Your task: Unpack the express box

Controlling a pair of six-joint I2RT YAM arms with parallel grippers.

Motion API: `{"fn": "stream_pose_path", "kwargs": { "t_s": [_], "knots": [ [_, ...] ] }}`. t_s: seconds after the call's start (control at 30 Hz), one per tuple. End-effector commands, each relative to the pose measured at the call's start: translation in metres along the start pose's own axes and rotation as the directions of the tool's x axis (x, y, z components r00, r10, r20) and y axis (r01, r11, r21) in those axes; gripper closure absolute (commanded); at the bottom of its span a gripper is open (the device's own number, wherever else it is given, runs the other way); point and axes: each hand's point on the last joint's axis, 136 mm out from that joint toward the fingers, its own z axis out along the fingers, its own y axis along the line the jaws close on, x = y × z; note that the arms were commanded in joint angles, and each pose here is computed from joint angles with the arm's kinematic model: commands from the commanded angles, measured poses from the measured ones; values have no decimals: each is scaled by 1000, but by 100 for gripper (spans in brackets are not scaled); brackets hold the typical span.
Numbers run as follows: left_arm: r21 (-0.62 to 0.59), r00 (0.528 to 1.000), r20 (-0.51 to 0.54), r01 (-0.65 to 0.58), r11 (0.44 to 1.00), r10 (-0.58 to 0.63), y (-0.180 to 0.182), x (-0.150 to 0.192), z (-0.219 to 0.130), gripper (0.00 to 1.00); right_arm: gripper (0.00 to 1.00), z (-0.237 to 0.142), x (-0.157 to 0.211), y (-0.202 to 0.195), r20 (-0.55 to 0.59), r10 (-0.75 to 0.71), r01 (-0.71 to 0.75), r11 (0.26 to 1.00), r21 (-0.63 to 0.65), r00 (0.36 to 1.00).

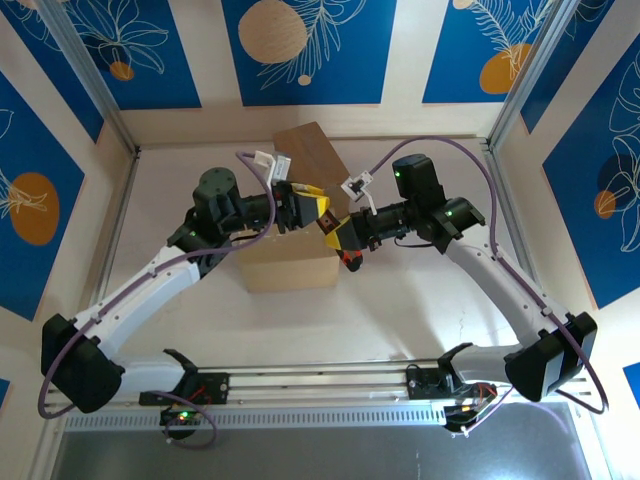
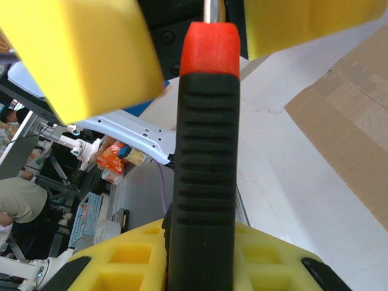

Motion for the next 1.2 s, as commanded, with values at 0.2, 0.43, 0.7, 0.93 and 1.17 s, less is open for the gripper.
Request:
{"fn": "stream_pose_path", "kwargs": {
  "t_s": [0.2, 0.43, 0.7, 0.93, 1.17],
  "knots": [
    [79, 1000, 4, -13, 997, 12, -12, 6, 8, 71, 100, -4, -11, 15, 15, -25, 26, 998, -65, 1000],
    [88, 1000, 16, -14, 996, 13, -14, 4, 8, 100, 100, -11, -17, 14, 43, -20, 23, 998, -64, 999],
    [87, 1000, 19, -7, 996, 5, -13, 4, 9, 100, 100, -11, -26, 15, 62, -13, 17, 997, -73, 998],
    [85, 1000, 25, -9, 996, 7, -14, 2, 8, 100, 76, -11, -36, 10, 83, 8, -3, 998, -63, 997],
    [82, 1000, 24, -6, 997, 4, -12, 3, 9, 100, 54, -11, -44, 12, 108, 1, 7, 997, -77, 994]
  ]
}}
